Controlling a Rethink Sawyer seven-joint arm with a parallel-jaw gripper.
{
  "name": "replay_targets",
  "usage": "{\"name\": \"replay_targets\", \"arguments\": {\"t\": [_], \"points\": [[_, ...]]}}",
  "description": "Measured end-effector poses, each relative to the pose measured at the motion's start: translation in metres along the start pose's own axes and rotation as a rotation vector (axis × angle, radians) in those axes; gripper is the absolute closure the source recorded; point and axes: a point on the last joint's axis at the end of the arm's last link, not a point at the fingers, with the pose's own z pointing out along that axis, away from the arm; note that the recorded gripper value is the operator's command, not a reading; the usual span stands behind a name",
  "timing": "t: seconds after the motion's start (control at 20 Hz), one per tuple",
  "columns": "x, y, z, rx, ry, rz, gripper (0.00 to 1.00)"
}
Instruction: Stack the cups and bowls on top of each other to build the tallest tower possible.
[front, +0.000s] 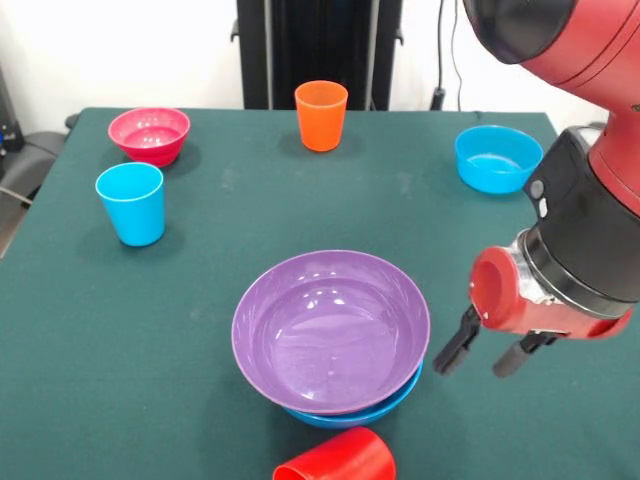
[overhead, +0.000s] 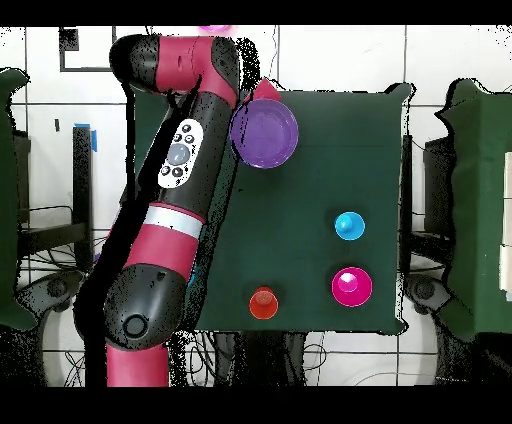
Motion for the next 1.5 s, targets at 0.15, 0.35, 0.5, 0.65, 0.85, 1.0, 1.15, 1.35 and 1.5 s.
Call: {"name": "replay_targets", "arguments": {"t": [0.15,0.35,0.5,0.65,0.85,1.0,1.15,1.35,1.5], "points": [[-0.001,0.003,-0.003,-0.033,-0.007,0.009,0.0],[-0.004,0.005,-0.014,-0.1,-0.029,0.031,0.0],[-0.006,0.002,-0.02,-0.124,-0.039,0.042,0.0],[-0.007,-0.002,-0.021,-0.126,-0.041,0.048,0.0],[-0.007,-0.007,-0.02,-0.125,-0.04,0.059,0.0],[-0.007,-0.008,-0.02,-0.125,-0.039,0.068,0.0],[-0.006,-0.008,-0.02,-0.124,-0.037,0.073,0.0],[-0.003,-0.01,-0.018,-0.109,-0.022,0.075,0.0],[0.002,-0.011,-0.014,-0.09,-0.006,0.074,0.0]]}}
